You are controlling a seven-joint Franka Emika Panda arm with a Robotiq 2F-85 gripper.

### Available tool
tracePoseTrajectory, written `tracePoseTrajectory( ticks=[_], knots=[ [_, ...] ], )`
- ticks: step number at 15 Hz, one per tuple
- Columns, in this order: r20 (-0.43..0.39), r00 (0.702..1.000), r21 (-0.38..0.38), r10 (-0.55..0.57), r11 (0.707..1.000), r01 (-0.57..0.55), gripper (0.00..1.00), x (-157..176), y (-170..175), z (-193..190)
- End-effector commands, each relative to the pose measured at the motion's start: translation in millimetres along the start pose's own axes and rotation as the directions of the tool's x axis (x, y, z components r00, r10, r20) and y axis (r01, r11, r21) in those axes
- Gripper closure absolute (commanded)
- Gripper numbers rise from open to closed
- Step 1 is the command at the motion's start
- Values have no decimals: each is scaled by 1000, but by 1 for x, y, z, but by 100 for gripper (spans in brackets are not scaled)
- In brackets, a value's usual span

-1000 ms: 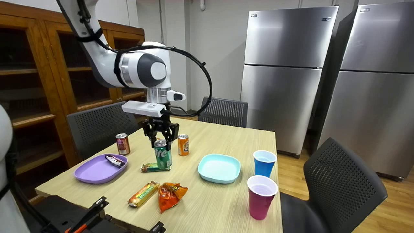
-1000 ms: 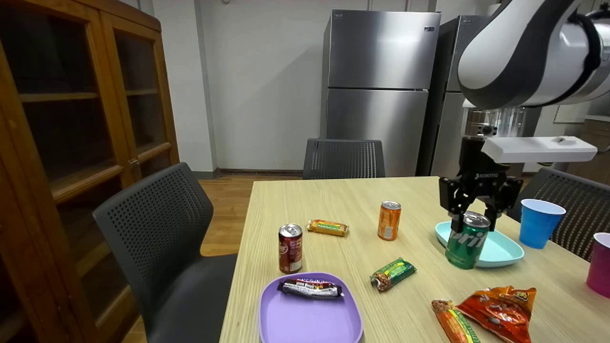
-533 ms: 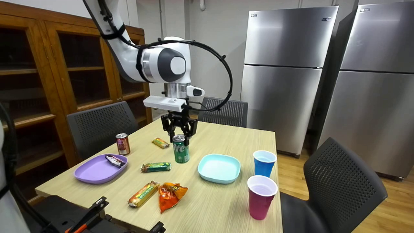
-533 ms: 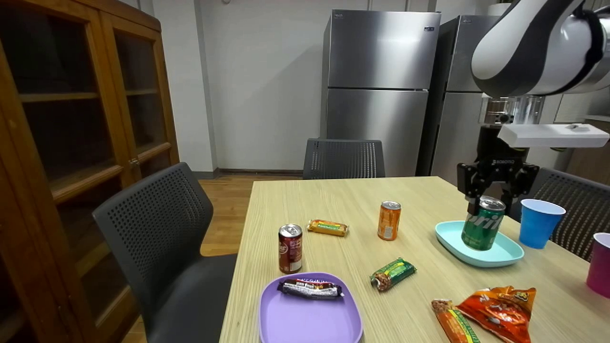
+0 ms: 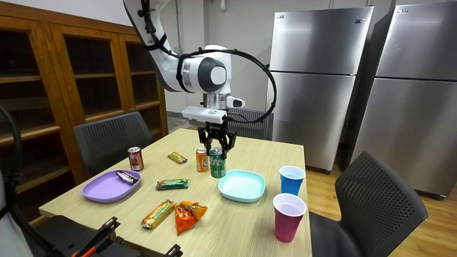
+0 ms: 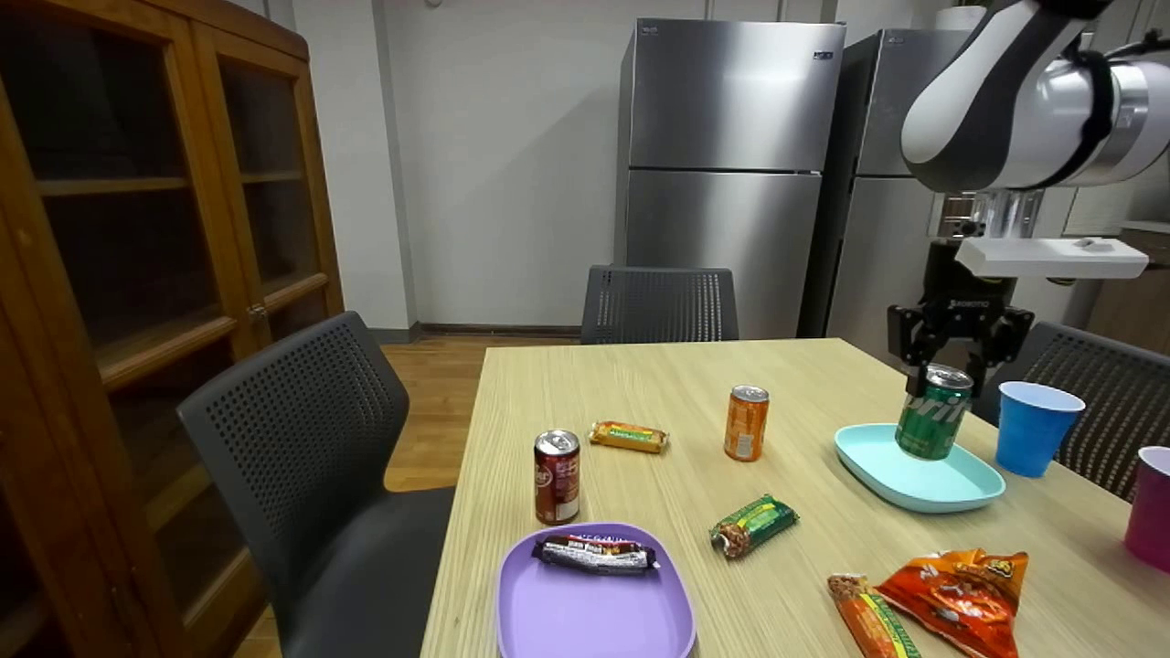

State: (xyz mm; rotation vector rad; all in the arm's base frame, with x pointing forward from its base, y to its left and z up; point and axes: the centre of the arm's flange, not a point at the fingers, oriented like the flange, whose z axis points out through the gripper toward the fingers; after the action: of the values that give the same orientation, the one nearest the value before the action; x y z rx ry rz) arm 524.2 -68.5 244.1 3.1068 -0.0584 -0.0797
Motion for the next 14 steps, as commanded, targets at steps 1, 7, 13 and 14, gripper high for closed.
tracePoseTrajectory(
  ticks=[1,7,13,14],
  knots=[
    [21,1000,32,17,999,-18,62,38,24,3],
    [33,996,69,82,994,-84,62,74,59,14],
    [66,987,64,145,987,-150,62,95,91,32],
    [70,986,63,154,985,-158,62,97,96,37]
  ],
)
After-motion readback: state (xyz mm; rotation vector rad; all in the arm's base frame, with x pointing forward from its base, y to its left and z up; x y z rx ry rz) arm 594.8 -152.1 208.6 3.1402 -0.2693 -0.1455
